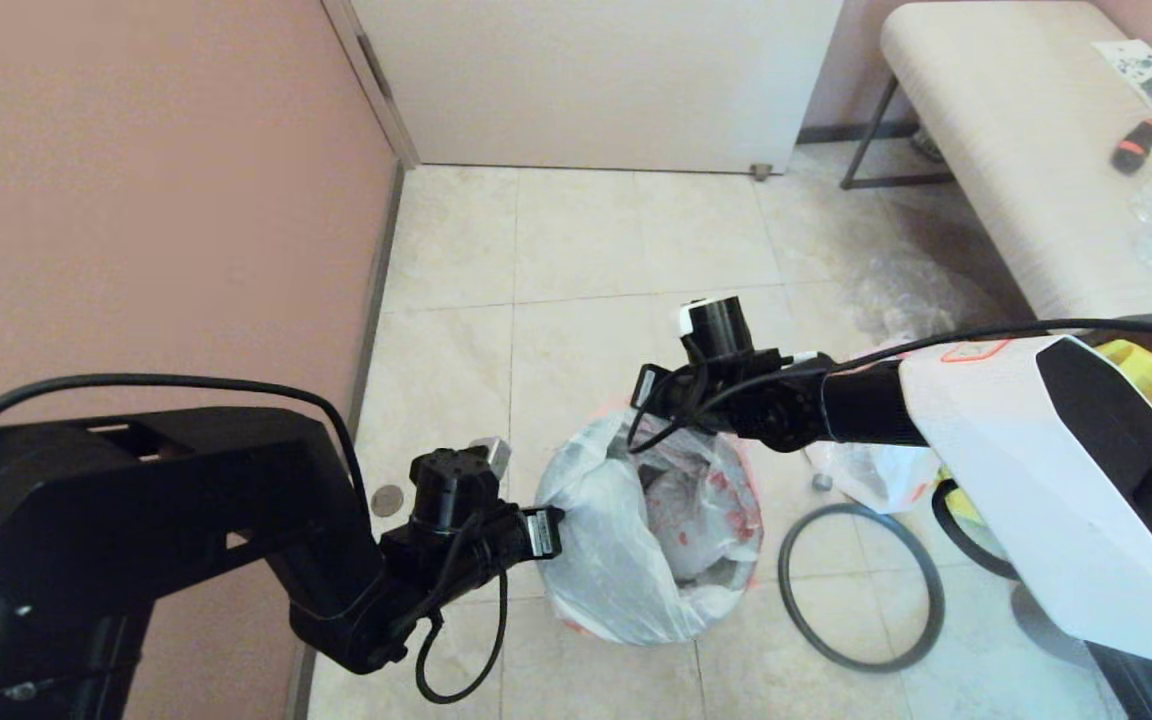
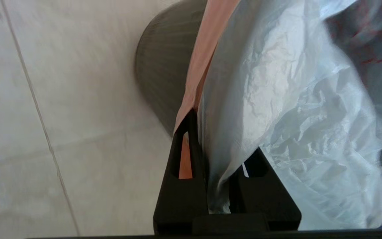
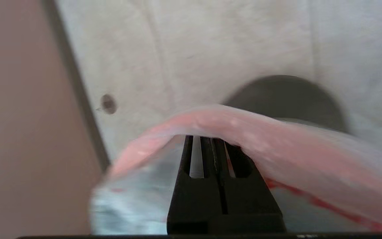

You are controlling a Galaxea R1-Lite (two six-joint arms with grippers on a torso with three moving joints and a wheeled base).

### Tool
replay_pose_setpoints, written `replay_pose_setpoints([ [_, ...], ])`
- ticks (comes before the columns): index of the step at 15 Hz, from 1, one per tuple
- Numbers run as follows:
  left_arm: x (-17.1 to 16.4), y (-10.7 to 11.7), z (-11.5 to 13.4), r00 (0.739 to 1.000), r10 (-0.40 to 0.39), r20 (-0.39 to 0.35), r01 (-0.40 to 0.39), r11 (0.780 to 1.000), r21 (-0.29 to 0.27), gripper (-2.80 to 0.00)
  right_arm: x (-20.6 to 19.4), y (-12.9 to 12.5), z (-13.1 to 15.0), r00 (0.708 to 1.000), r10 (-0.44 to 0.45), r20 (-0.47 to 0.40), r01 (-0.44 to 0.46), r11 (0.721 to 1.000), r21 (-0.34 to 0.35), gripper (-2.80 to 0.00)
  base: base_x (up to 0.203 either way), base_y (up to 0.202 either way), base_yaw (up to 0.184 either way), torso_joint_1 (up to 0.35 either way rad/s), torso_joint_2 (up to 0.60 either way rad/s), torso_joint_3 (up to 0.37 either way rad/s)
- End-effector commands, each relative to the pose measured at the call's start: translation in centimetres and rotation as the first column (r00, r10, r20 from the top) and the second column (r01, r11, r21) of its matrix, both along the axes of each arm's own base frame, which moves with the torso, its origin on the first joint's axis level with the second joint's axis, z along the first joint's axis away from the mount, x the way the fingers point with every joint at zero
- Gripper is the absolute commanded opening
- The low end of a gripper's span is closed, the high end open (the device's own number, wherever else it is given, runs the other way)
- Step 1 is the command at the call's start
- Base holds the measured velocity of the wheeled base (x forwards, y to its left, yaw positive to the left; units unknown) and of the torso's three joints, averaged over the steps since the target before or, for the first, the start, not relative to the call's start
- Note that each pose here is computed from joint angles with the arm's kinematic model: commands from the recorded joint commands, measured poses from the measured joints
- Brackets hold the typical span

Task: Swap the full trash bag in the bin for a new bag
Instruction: Put the new garbage bag on the trash can

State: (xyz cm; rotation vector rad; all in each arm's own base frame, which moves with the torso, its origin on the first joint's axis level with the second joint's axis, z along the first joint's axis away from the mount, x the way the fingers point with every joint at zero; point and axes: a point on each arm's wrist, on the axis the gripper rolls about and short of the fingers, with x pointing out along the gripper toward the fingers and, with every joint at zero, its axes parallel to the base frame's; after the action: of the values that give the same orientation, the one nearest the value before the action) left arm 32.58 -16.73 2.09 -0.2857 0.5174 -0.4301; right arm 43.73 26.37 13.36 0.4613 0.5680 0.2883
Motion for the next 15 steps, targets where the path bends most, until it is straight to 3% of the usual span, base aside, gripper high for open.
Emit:
replay_pose_setpoints([
  [1,0.5,0.6,-0.2,1.000,0.023,0.016,-0.023,1.000,-0.013,-2.80,0.8,-1.3,-0.9,0.999,-0.032,-0.028,0.032,0.999,-0.013,-2.80,0.000,0.000,0.000,0.000,0.00,0.000],
  [6,1.0,1.4,0.1,0.998,0.051,0.022,-0.051,0.998,-0.030,-2.80,1.8,-3.9,-1.2,0.993,-0.095,-0.075,0.092,0.995,-0.043,-2.80,0.000,0.000,0.000,0.000,0.00,0.000],
  [11,1.4,1.3,0.0,0.998,0.061,0.008,-0.061,0.998,-0.020,-2.80,0.1,-5.2,1.8,0.990,-0.121,-0.075,0.118,0.992,-0.050,-2.80,0.000,0.000,0.000,0.000,0.00,0.000],
  [15,1.8,1.1,-0.5,0.996,0.085,-0.011,-0.085,0.996,0.017,-2.80,-2.9,-3.1,0.3,0.975,-0.168,-0.149,0.149,0.980,-0.130,-2.80,0.000,0.000,0.000,0.000,0.00,0.000],
])
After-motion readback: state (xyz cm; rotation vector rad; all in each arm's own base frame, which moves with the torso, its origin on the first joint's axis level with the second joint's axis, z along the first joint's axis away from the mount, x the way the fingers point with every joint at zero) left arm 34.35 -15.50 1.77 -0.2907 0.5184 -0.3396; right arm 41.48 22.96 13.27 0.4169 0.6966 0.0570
